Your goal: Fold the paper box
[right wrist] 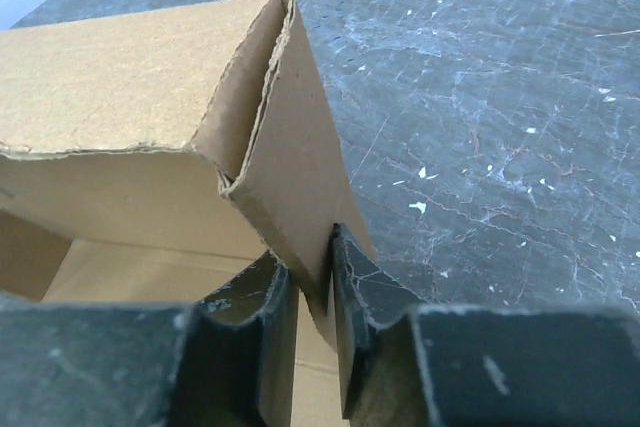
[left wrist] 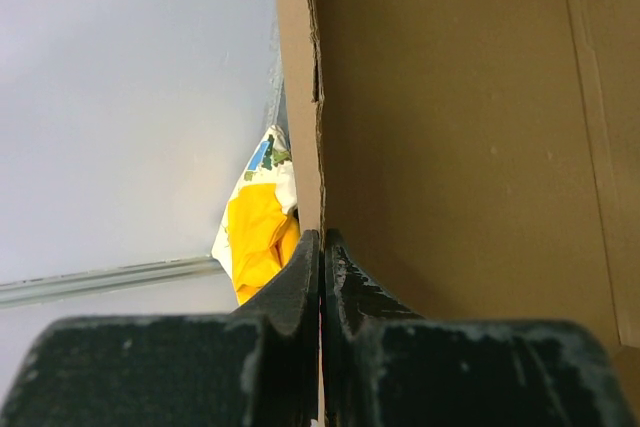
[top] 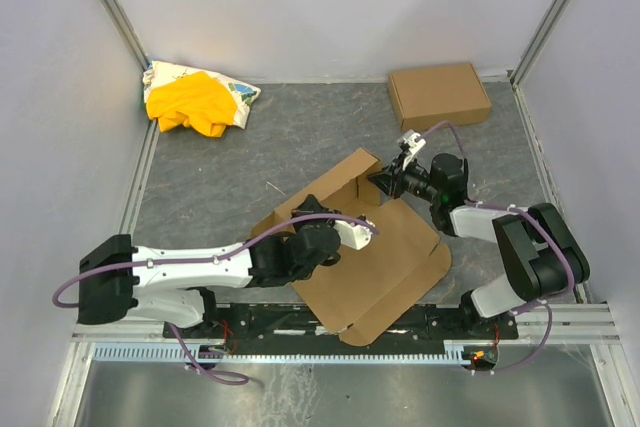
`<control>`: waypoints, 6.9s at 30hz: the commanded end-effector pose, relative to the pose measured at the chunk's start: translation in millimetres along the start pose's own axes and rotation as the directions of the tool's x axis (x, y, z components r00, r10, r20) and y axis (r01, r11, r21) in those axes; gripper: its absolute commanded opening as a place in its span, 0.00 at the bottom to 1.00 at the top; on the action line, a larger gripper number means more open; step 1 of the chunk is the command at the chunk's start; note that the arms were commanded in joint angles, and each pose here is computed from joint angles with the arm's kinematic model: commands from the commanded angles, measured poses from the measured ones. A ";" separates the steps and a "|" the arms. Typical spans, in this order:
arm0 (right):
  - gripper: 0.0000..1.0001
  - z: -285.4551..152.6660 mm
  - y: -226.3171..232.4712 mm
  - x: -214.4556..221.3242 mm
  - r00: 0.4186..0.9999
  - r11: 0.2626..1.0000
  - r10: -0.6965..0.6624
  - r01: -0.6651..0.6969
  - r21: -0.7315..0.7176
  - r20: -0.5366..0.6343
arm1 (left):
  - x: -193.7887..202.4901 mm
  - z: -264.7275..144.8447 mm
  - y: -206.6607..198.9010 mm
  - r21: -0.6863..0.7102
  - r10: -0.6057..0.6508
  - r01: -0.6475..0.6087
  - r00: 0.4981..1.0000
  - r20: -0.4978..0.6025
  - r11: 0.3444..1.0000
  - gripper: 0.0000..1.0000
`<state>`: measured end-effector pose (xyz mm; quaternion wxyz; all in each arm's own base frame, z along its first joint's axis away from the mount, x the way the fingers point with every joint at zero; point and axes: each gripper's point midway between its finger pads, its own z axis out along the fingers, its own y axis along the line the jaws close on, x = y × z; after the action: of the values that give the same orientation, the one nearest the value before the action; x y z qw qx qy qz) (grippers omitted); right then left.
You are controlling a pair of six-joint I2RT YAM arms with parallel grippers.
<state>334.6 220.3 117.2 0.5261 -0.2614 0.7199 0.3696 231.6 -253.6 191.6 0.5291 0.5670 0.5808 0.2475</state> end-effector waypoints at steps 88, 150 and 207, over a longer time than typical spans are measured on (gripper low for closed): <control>0.65 -52.4 10.7 -42.5 0.998 0.863 -0.053 0.066 0.501 -0.039 | -10.2 -104.6 112.1 0.103 -0.917 0.944 0.272 0.292 0.312 0.52; 0.02 -133.5 -58.3 -41.8 0.998 0.550 0.064 -0.011 0.835 -0.029 | 27.0 -45.7 119.4 0.009 -0.920 0.990 0.128 0.371 0.142 0.69; 0.02 -83.9 -51.6 -34.6 0.977 0.744 0.195 -0.091 0.662 -0.085 | 71.0 48.4 3.5 0.312 -0.952 0.925 0.131 0.275 0.218 0.78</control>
<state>329.7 111.9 123.2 0.4673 -0.0377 0.8795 0.0810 285.9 -202.1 153.0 0.6435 0.1109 0.6905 -0.3112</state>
